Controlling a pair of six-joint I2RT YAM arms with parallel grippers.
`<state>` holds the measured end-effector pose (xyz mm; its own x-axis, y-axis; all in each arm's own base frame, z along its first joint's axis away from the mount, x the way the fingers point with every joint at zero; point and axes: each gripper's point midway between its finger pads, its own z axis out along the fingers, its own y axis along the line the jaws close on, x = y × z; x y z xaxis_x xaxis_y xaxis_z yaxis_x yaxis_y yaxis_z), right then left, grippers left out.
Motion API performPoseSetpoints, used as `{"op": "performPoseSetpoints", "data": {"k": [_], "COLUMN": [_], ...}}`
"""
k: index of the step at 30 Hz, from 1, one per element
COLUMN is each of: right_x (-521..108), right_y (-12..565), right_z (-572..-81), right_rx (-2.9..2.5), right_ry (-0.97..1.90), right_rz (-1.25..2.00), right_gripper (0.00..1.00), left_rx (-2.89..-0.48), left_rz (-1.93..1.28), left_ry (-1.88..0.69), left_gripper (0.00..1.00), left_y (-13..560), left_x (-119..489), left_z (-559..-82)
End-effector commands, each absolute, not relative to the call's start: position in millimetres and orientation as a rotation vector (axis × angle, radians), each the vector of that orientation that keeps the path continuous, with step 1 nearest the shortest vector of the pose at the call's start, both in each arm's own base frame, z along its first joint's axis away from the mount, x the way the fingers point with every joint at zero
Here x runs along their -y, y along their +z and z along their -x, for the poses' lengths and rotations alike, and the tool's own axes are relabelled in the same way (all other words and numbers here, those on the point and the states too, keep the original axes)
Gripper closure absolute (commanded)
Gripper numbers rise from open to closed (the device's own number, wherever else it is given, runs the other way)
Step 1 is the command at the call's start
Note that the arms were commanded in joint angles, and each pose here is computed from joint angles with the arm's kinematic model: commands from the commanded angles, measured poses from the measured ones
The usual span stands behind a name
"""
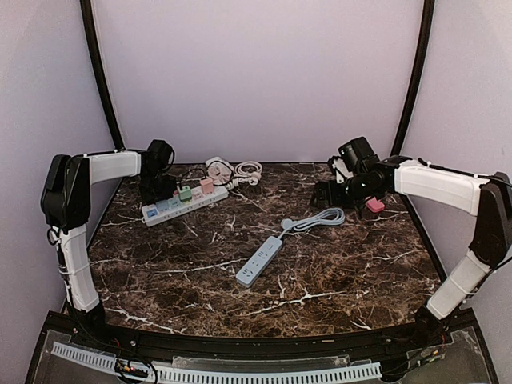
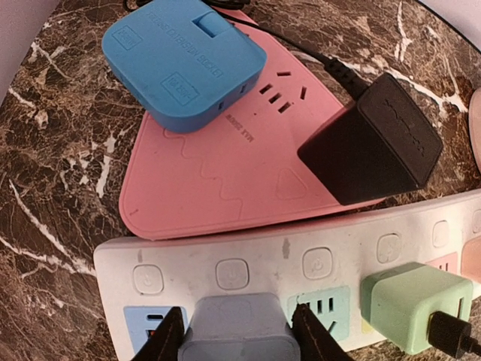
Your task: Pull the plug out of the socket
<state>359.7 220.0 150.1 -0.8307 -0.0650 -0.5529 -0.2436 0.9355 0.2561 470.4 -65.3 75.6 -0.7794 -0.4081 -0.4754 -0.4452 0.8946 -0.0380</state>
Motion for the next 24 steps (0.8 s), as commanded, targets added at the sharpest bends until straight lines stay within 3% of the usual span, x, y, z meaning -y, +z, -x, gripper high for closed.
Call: {"op": "performPoseSetpoints", "data": {"k": [1, 5, 24], "right_x": [-230, -239, -375], "right_y": [149, 148, 131], "right_z": [-360, -359, -333], "right_rx": [-2.52, -2.525, -2.538], "right_ry": [0.456, 0.461, 0.67], "right_rz": [0.232, 0.254, 0.496], "right_gripper": [0.01, 0.01, 0.02], "left_rx": [-2.618, -2.643, -2.774], "left_rz": [0.566, 0.501, 0.119], "left_ry": [0.065, -0.012, -0.231], "left_gripper": [0.7, 0.78, 0.79], "left_y": [81, 88, 87], "left_x": [71, 86, 211], "left_z": [-463, -453, -350]}}
